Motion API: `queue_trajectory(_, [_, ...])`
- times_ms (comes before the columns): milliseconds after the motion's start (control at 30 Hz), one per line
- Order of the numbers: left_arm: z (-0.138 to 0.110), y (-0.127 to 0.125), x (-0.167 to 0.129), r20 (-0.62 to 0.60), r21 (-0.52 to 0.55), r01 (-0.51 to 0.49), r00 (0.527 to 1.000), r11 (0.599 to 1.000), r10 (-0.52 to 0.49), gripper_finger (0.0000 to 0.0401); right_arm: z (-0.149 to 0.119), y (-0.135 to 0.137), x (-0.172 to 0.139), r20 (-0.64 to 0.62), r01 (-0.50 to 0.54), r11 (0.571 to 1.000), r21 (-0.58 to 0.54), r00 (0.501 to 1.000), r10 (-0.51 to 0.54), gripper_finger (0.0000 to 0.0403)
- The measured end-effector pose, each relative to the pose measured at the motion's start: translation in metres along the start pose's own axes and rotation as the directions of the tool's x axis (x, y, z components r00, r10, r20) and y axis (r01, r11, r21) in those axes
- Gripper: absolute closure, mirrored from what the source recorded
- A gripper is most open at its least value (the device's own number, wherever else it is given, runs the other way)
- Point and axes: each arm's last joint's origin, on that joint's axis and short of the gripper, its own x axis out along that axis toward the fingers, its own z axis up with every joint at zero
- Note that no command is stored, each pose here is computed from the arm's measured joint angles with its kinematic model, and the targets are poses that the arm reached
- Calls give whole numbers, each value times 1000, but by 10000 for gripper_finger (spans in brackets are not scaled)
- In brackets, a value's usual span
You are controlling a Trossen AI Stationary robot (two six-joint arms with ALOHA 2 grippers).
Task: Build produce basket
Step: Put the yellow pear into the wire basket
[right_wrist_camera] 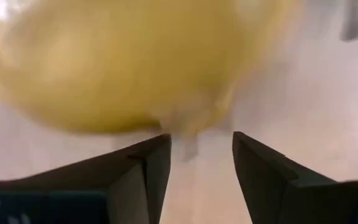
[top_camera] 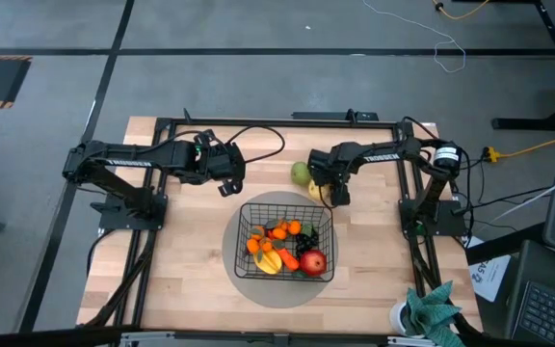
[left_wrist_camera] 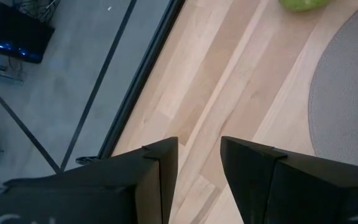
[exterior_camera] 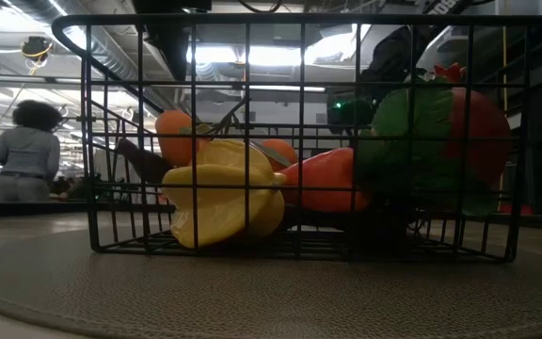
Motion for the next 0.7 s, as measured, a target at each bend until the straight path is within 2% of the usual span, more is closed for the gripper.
queue_trajectory(100, [0,0,0,0,0,0,1000,1000,0,291,5,-3,-1,46,33,999,7,998,-34,242])
queue_trajectory(300, [0,0,0,0,0,0,1000,1000,0,291,12,-1,-2,141,-48,998,-34,989,53,242])
queue_trajectory(400, [0,0,0,0,0,0,1000,1000,0,291,11,0,-2,143,-85,995,-42,986,90,242])
queue_trajectory(600, [0,0,0,0,0,0,1000,1000,0,291,12,0,-2,147,-94,995,-35,984,98,242])
queue_trajectory(700, [0,0,0,0,0,0,1000,1000,0,291,12,2,-3,166,-150,988,-45,974,155,242])
